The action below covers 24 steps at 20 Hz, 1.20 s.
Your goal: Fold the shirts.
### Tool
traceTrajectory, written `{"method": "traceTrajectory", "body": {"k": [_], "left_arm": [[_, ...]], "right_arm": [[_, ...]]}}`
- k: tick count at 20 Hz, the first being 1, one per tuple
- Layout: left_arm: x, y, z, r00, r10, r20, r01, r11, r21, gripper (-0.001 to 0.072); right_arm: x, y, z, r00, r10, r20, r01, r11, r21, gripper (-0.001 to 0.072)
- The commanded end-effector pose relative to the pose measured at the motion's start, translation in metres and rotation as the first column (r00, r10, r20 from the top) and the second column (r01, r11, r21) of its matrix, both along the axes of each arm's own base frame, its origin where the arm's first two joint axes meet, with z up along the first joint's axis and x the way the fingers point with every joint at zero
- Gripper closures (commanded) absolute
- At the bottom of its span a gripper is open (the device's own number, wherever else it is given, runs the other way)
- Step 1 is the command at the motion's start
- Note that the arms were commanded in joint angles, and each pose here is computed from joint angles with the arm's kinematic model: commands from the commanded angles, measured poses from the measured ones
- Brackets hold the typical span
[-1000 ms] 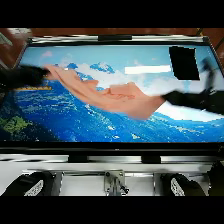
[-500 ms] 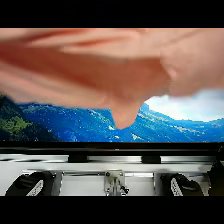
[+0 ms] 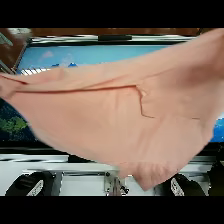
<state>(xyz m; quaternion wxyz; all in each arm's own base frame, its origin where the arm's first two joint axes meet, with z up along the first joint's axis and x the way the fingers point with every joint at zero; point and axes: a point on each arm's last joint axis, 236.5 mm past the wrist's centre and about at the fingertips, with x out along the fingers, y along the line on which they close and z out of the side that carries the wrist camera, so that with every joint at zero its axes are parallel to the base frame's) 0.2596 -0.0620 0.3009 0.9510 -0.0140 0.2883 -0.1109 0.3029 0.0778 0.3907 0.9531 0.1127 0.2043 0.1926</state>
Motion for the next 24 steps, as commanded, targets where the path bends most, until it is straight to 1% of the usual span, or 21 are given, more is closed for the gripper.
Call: {"method": "traceTrajectory", "body": {"k": [1, 2, 4, 6, 8, 10, 12, 14, 15, 16, 17, 18, 19, 20, 21, 22, 23, 24], "left_arm": [[0.009, 0.003, -0.136, 0.943, 0.056, -0.327, -0.05, 0.998, 0.028, 0.0666], [0.018, 0.001, -0.163, 0.931, 0.058, -0.36, -0.052, 0.998, 0.027, 0.0666], [0.044, -0.003, -0.201, 0.916, 0.072, -0.396, -0.068, 0.997, 0.023, 0.0666], [0.083, -0.008, -0.221, 0.917, 0.081, -0.391, -0.079, 0.997, 0.021, 0.0666], [0.132, -0.013, -0.231, 0.936, 0.089, -0.342, -0.09, 0.996, 0.012, 0.0666], [0.175, -0.017, -0.236, 0.956, 0.097, -0.276, -0.103, 0.995, -0.006, 0.0666], [0.208, -0.022, -0.245, 0.967, 0.104, -0.234, -0.114, 0.993, -0.028, 0.0666], [0.22, -0.034, -0.269, 0.955, 0.103, -0.278, -0.134, 0.987, -0.093, 0.0665], [0.217, -0.041, -0.288, 0.937, 0.097, -0.335, -0.143, 0.983, -0.114, 0.0664], [0.208, -0.047, -0.306, 0.912, 0.084, -0.402, -0.141, 0.983, -0.115, 0.0658], [0.197, -0.05, -0.321, 0.885, 0.072, -0.46, -0.133, 0.986, -0.102, 0.0576], [0.186, -0.05, -0.329, 0.858, 0.064, -0.51, -0.127, 0.988, -0.089, 0.0293], [0.175, -0.044, -0.33, 0.831, 0.066, -0.553, -0.122, 0.99, -0.067, -0.0007], [0.163, -0.029, -0.327, 0.795, 0.079, -0.601, -0.109, 0.994, -0.014, -0.0006], [0.149, -0.004, -0.32, 0.757, 0.102, -0.645, -0.075, 0.995, 0.069, -0.0003], [0.137, 0.021, -0.311, 0.722, 0.134, -0.679, -0.052, 0.989, 0.141, 0.004], [0.122, 0.046, -0.3, 0.685, 0.161, -0.711, -0.034, 0.981, 0.189, 0.0244], [0.106, 0.061, -0.293, 0.646, 0.168, -0.744, -0.043, 0.982, 0.184, 0.0331]], "right_arm": [[0.06, -0.001, -0.112, 0.943, 0.042, -0.331, -0.005, 0.994, 0.111, 0.0652], [0.09, -0.002, -0.144, 0.935, 0.028, -0.354, 0.012, 0.994, 0.11, 0.0652], [0.152, 0.014, -0.192, 0.94, 0.022, -0.342, 0.015, 0.994, 0.105, 0.0652], [0.214, 0.031, -0.225, 0.965, -0.026, -0.26, 0.053, 0.994, 0.097, 0.0652], [0.259, 0.034, -0.244, 0.978, -0.112, -0.177, 0.134, 0.984, 0.116, 0.0652], [0.282, 0.029, -0.258, 0.976, -0.171, -0.138, 0.189, 0.973, 0.129, 0.0652], [0.287, 0.025, -0.275, 0.966, -0.191, -0.175, 0.217, 0.965, 0.146, 0.0651], [0.285, 0.027, -0.296, 0.956, -0.181, -0.23, 0.214, 0.968, 0.131, 0.0651], [0.281, 0.034, -0.311, 0.942, -0.168, -0.29, 0.218, 0.964, 0.149, 0.065], [0.276, 0.039, -0.324, 0.924, -0.155, -0.349, 0.224, 0.96, 0.168, 0.061], [0.27, 0.046, -0.331, 0.909, -0.136, -0.394, 0.223, 0.957, 0.184, 0.0449], [0.266, 0.047, -0.331, 0.903, -0.122, -0.412, 0.216, 0.958, 0.188, 0.0248], [0.259, 0.044, -0.324, 0.899, -0.11, -0.423, 0.203, 0.962, 0.182, 0.0166], [0.253, 0.034, -0.316, 0.894, -0.104, -0.435, 0.193, 0.967, 0.166, 0.0166], [0.243, 0.017, -0.306, 0.887, -0.106, -0.45, 0.183, 0.974, 0.132, 0.0166], [0.231, -0.003, -0.299, 0.874, -0.119, -0.472, 0.182, 0.979, 0.09, 0.0166], [0.214, -0.029, -0.297, 0.85, -0.144, -0.507, 0.189, 0.981, 0.037, 0.0166], [0.194, -0.051, -0.3, 0.813, -0.164, -0.558, 0.191, 0.981, -0.01, 0.0167]]}}
